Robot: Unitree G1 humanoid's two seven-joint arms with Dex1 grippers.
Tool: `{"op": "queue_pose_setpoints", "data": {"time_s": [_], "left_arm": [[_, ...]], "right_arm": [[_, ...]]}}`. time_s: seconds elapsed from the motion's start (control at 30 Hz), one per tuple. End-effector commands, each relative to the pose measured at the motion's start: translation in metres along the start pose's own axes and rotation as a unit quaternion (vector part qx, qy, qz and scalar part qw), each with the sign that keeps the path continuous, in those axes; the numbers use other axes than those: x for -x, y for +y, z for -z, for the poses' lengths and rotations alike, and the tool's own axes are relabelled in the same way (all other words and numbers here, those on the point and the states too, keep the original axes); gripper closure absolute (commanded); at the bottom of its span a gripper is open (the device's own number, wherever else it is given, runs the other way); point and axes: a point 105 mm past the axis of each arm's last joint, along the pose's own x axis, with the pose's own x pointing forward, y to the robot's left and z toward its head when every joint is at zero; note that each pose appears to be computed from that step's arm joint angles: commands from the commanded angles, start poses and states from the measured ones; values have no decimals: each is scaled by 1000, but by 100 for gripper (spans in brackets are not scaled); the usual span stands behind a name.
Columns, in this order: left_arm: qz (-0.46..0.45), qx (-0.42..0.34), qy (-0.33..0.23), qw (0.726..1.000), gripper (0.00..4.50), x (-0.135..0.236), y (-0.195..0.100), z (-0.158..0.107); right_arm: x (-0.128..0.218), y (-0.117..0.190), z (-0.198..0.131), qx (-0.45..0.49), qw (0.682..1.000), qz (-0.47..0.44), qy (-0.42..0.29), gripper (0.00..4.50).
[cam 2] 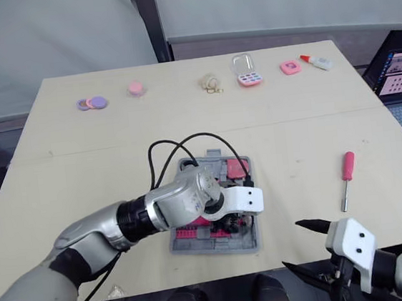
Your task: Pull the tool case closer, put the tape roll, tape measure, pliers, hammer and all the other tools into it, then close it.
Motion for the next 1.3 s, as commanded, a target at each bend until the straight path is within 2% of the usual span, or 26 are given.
{"op": "queue_pose_setpoints", "data": {"time_s": [0.03, 0.17, 0.27, 0.33, 0.4, 0.5, 0.63, 0.87, 0.97, 1.3], "left_arm": [[5, 7, -39, 999, 172, 26, 0, -18], [3, 35, -75, 997, 172, 45, 3, -22], [-11, 81, -156, 984, 172, 57, 14, -26], [-33, 108, -189, 975, 224, 61, 23, -16], [-50, 110, -216, 969, 307, 64, 28, -10], [-47, 107, -324, 939, 444, 78, 29, -4], [-58, 102, -392, 912, 444, 91, 24, 16], [-54, 69, -382, 920, 444, 66, 0, 58], [-57, 76, -395, 914, 444, 59, -2, 60], [-79, 89, -377, 918, 444, 36, -4, 78]], "right_arm": [[-2, 0, -4, 8, 1000, -3, -8, 0], [-5, -1, -5, 10, 1000, -8, -13, 0], [-6, -1, -6, 11, 1000, -11, -14, 0], [-5, 0, -6, 11, 1000, -12, -15, 0], [-5, 0, -6, 11, 1000, -12, -14, 0], [-3, 1, -6, 10, 1000, -13, -11, 0], [0, 0, -6, 11, 1000, -10, -7, 0], [0, -4, -10, 16, 1000, -5, -11, 0], [-3, -5, -11, 17, 1000, -3, -15, 0], [-1, -11, -14, 22, 1000, -3, -12, 0]]}}
